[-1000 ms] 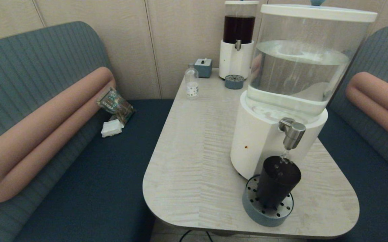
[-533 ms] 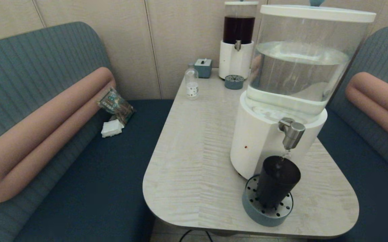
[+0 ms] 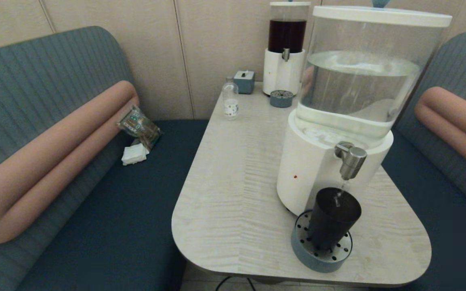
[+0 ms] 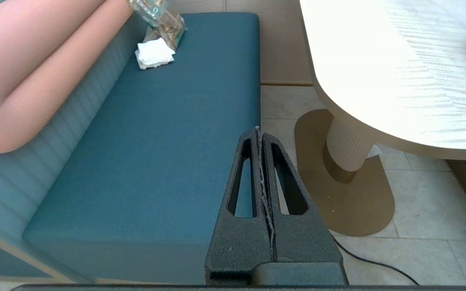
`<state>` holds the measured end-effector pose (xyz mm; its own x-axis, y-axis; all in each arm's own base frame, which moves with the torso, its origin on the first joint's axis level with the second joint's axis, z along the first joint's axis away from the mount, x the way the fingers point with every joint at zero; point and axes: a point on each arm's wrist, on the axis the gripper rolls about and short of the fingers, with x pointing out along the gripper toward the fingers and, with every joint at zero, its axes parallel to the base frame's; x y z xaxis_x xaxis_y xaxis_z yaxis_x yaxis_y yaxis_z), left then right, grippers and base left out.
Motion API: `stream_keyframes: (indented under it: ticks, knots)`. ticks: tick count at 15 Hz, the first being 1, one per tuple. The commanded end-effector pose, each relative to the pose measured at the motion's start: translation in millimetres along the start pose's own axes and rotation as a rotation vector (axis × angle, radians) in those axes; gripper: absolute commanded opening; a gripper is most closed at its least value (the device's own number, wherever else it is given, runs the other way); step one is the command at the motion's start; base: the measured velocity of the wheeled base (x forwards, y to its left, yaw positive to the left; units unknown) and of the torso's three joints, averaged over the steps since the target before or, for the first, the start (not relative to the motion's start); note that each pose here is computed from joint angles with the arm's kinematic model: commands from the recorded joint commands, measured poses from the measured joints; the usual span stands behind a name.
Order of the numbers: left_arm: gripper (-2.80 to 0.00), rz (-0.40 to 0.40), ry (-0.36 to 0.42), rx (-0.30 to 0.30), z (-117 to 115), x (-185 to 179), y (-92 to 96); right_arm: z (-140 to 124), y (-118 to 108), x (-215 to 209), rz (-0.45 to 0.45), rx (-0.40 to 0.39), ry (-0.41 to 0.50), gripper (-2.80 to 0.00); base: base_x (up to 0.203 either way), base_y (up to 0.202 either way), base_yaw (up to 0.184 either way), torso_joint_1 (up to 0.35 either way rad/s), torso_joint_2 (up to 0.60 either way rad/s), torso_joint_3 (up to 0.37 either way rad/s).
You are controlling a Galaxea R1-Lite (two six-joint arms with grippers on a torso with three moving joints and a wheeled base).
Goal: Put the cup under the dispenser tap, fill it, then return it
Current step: Turn off the faucet
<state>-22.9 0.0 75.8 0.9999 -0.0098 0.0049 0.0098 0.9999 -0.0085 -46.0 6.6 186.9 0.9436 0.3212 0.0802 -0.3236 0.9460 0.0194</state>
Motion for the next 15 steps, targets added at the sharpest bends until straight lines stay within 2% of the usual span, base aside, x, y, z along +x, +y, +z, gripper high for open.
stream_keyframes:
  ticks: [1, 2, 4, 6, 8, 9, 11, 13, 15]
  knots:
    - [-2.8, 0.001, 0.002, -0.001, 0, 0, 0.0, -22, 3, -11, 0.007, -0.055, -0.037, -2.8, 0.0, 0.0, 0.0, 0.0, 0.0, 0.0]
    - [-2.8, 0.002, 0.002, -0.001, 0, 0, 0.0, -34, 3, -15, 0.003, -0.1, -0.052, -2.8, 0.0, 0.0, 0.0, 0.0, 0.0, 0.0]
    - [-2.8, 0.001, 0.002, 0.0, 0, 0, 0.0, -63, -1, -7, -0.027, -0.137, -0.004, -2.8, 0.0, 0.0, 0.0, 0.0, 0.0, 0.0]
    - [-2.8, 0.001, 0.002, -0.001, 0, 0, 0.0, -86, -8, 5, -0.092, -0.155, 0.007, -2.8, 0.0, 0.0, 0.0, 0.0, 0.0, 0.0]
    - [-2.8, 0.001, 0.002, -0.001, 0, 0, 0.0, -99, -12, 11, -0.179, -0.169, -0.028, -2.8, 0.0, 0.0, 0.0, 0.0, 0.0, 0.0]
    - [-2.8, 0.001, 0.002, -0.001, 0, 0, 0.0, -101, -14, 11, -0.233, -0.161, -0.026, -2.8, 0.0, 0.0, 0.0, 0.0, 0.0, 0.0]
    - [-2.8, 0.001, 0.003, 0.006, 0, 0, 0.0, -107, -16, 11, -0.309, -0.138, 0.032, -2.8, 0.0, 0.0, 0.0, 0.0, 0.0, 0.0]
    - [-2.8, 0.002, 0.003, 0.007, 0, 0, 0.0, -108, -16, 11, -0.324, -0.077, 0.029, -2.8, 0.0, 0.0, 0.0, 0.0, 0.0, 0.0]
    - [-2.8, 0.002, 0.002, 0.01, 0, 0, 0.0, -113, -16, 10, -0.324, -0.052, 0.087, -2.8, 0.0, 0.0, 0.0, 0.0, 0.0, 0.0]
